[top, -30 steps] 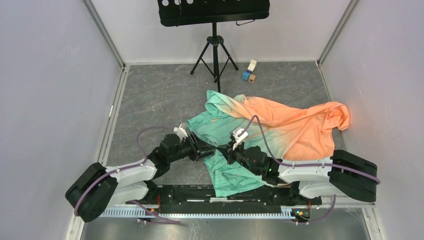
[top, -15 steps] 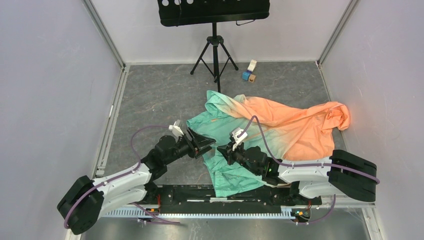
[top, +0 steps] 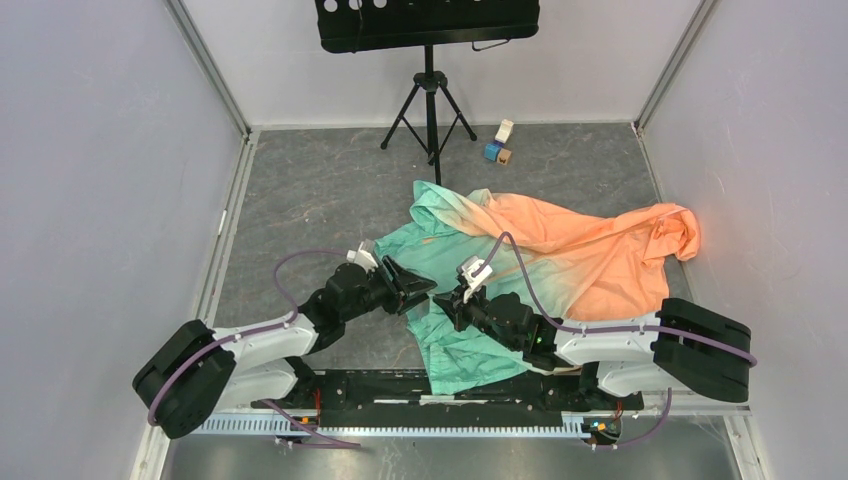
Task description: Zip up the jacket
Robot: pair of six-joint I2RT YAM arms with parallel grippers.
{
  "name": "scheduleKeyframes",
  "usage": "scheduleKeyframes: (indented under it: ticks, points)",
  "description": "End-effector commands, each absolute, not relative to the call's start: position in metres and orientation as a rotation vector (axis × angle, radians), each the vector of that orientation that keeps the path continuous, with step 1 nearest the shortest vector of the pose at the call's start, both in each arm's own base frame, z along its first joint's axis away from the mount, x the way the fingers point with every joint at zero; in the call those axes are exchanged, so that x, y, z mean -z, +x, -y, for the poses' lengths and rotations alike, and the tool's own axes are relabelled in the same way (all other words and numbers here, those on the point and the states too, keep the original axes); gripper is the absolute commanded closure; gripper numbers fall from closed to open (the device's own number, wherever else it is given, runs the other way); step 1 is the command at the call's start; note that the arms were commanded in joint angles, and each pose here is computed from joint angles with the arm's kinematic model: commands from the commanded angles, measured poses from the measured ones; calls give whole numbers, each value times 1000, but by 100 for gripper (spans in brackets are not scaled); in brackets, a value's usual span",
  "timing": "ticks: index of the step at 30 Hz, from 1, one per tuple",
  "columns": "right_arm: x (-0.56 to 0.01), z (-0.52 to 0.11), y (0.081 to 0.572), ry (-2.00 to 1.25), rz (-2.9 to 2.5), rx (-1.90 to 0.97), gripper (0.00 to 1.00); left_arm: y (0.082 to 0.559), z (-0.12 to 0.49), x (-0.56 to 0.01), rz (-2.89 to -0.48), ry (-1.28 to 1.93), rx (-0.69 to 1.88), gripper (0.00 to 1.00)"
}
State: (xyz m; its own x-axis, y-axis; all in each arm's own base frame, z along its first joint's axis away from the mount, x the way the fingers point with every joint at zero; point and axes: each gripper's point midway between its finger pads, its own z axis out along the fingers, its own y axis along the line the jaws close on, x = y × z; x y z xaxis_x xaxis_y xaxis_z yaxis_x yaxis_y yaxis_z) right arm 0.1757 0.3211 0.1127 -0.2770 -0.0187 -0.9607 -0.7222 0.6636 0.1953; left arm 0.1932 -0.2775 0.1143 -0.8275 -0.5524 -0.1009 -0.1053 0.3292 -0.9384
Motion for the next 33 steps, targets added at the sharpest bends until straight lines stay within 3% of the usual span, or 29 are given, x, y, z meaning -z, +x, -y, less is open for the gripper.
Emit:
scheduleKeyframes:
  ticks: [1,6,10,14,15,16,20,23,33]
  points:
    - [-122,-327,174,-606,-1688,-797,100,203,286,-143,-2100,-554,1570,46]
    - [-122,-326,174,-608,-1687,-797,100,204,288,-139,-2119,-553,1556,52]
    - [-122,-327,174,-611,-1686,-795,100,202,288,-137,-2125,-550,1550,63]
    - [-120,-328,172,-628,-1689,-795,100,201,286,-136,-2107,-500,1536,94]
    - [-118,-327,171,-639,-1695,-791,100,200,284,-135,-2096,-462,1523,98]
    - [-116,-325,171,-654,-1705,-779,97,200,284,-138,-2065,-406,1519,98]
    - [-114,-315,169,-755,-1706,-733,69,192,280,-138,-1974,-60,1426,98]
    - [-112,-307,166,-887,-1711,-769,59,183,279,-122,-1985,185,1318,98]
    - [-139,-305,154,-1248,-1538,-1147,43,138,285,-146,-1573,749,1382,98]
